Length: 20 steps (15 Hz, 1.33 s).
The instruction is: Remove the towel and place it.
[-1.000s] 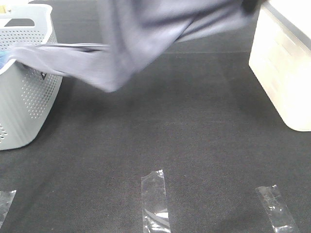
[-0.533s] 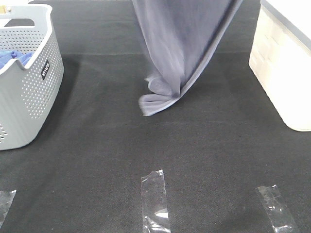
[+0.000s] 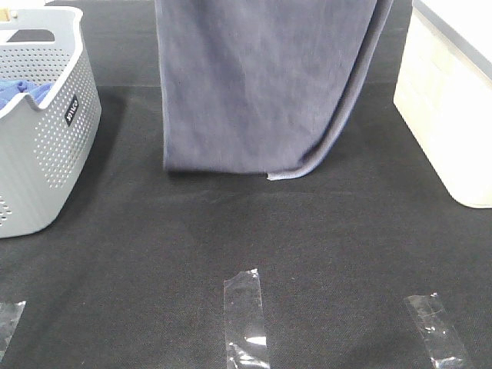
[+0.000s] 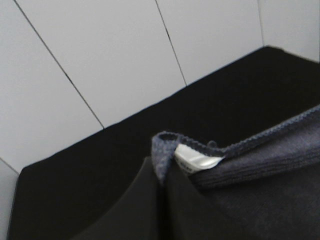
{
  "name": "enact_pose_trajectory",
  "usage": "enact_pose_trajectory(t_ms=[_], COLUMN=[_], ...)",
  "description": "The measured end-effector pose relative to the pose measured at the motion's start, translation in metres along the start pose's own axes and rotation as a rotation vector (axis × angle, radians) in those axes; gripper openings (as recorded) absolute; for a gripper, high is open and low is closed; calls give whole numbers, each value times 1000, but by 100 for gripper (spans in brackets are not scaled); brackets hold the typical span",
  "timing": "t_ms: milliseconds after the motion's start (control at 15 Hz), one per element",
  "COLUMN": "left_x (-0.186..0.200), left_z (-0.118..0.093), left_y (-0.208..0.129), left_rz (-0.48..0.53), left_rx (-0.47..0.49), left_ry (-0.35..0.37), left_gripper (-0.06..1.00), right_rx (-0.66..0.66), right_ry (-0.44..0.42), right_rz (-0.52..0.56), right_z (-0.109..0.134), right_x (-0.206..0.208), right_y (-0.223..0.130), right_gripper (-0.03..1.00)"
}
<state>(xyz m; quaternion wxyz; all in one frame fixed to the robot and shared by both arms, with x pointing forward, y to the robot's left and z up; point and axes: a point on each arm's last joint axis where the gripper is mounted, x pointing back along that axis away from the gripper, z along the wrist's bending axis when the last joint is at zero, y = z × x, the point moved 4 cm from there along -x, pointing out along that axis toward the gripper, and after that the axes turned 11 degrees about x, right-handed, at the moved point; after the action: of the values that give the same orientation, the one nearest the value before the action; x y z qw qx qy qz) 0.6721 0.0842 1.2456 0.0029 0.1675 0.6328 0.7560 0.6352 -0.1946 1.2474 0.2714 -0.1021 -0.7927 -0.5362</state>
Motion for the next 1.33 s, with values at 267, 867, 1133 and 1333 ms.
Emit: enact_pose_trajectory(t_ms=[267,867,1133,1333], left_x=[-57,-139,-102,-74], left_z=[7,59,74,76], left_y=[-65,-79,-5,27], left_rz=[222,-183,-609,-823], left_rx=[-27,99,77,47], left_ry=[78,45,-22,-67], left_gripper=[0,0,0,0], right_rx=[3,105,156,179], right_ry=[69,-88,-192,-241], right_rz=[154,-258,-648,-805], right_z=[19,17,5,-3], right_x=[-68,-149,-103,-61], right_y=[-26,8,60,83], right_gripper=[0,0,0,0])
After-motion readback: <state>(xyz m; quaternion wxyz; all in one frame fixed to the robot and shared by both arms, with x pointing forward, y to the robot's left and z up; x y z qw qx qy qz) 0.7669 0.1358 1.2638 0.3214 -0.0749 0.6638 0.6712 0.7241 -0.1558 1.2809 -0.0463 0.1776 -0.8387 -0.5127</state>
